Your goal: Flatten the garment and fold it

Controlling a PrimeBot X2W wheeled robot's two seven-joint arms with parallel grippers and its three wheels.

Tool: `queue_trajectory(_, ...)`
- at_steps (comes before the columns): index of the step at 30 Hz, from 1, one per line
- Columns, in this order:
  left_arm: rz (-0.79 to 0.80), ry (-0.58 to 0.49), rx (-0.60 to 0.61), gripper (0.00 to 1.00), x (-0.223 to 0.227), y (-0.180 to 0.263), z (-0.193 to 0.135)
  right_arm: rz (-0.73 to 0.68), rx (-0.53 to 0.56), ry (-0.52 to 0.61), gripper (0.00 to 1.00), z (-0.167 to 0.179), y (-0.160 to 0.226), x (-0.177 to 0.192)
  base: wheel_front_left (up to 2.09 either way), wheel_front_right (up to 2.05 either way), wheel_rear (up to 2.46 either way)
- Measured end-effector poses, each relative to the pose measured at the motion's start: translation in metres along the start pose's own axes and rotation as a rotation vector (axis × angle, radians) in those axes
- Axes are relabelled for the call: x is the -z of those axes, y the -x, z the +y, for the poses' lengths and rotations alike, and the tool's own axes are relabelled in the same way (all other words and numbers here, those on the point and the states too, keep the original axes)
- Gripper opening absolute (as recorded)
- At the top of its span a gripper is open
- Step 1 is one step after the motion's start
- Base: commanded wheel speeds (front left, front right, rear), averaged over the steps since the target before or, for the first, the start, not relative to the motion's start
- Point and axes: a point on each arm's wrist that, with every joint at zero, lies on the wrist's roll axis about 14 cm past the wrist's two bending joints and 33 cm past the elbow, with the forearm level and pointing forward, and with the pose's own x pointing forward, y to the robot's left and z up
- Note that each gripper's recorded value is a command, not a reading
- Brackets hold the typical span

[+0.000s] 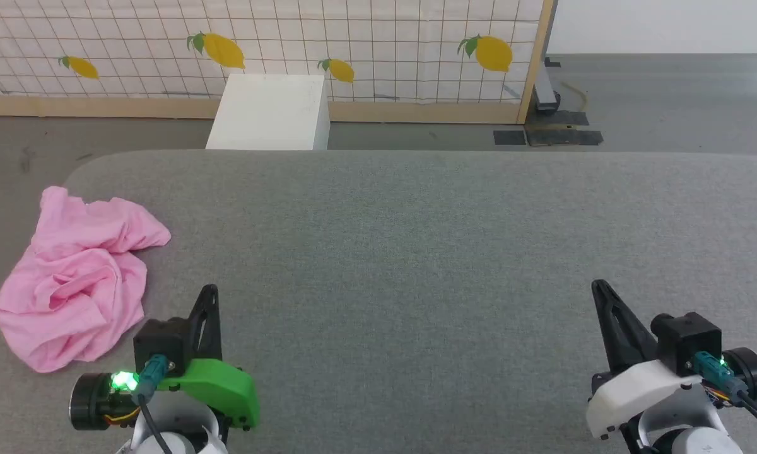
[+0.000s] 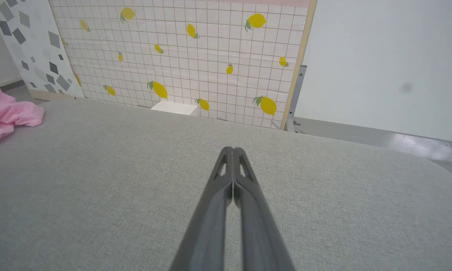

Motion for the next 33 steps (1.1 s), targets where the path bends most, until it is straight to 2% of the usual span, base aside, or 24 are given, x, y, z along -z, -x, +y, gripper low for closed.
queue_trajectory(33, 0.0, 0.0, 0.0, 0.0, 0.0, 0.0, 0.0, 0.0, 0.0, 0.0, 0.0, -0.0001, 0.0, 0.0, 0.0, 0.0, 0.0)
